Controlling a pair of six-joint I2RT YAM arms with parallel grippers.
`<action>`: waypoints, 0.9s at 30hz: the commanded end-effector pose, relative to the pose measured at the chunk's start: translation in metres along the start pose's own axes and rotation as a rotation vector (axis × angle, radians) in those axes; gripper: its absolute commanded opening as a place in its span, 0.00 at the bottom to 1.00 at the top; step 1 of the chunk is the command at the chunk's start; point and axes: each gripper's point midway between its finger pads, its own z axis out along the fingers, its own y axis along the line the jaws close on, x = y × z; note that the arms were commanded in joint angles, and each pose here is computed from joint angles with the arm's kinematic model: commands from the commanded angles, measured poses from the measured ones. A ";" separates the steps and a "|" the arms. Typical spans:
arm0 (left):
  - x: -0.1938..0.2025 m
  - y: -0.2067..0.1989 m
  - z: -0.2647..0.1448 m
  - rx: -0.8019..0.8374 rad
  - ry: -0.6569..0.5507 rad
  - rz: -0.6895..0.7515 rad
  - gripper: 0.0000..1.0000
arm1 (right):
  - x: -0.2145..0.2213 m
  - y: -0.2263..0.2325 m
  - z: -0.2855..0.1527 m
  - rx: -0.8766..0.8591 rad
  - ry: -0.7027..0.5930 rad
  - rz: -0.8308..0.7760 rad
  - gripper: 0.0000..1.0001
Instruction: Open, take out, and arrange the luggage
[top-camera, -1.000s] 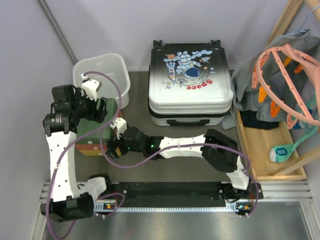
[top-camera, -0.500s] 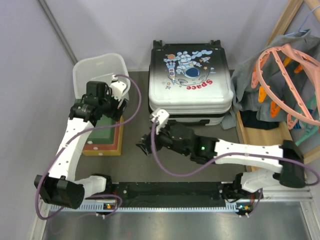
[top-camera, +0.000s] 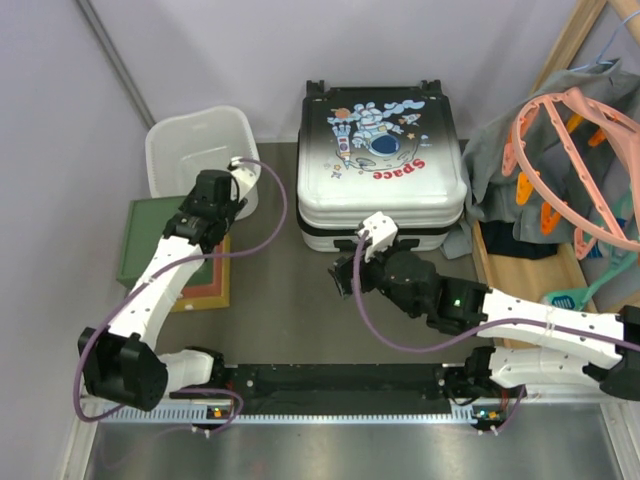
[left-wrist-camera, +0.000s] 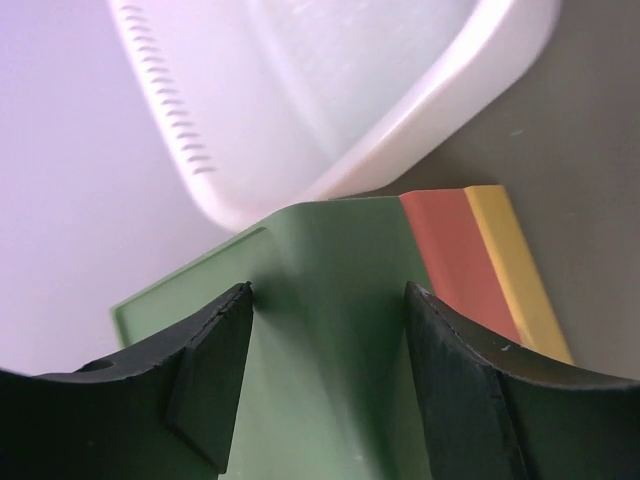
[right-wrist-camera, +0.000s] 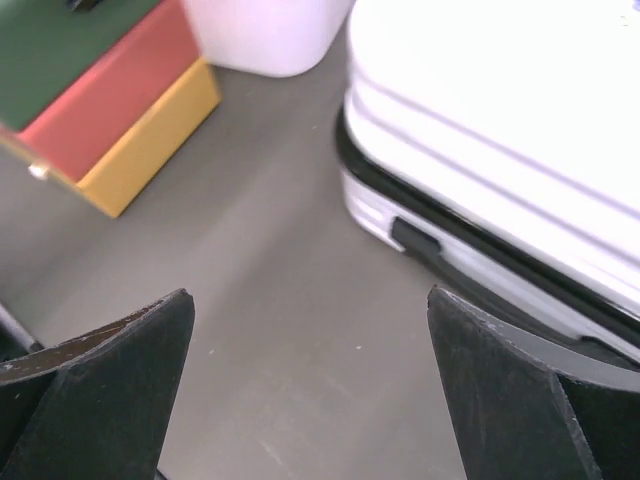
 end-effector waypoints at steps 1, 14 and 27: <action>0.043 0.011 0.009 -0.070 0.162 0.159 0.66 | -0.014 -0.023 -0.008 0.059 -0.053 0.028 0.99; 0.028 0.056 0.028 -0.029 0.013 0.186 0.67 | -0.008 -0.040 -0.013 0.087 -0.043 0.003 0.99; -0.108 -0.043 0.051 0.281 -0.097 -0.094 0.69 | 0.005 -0.043 -0.011 0.096 0.003 -0.028 0.99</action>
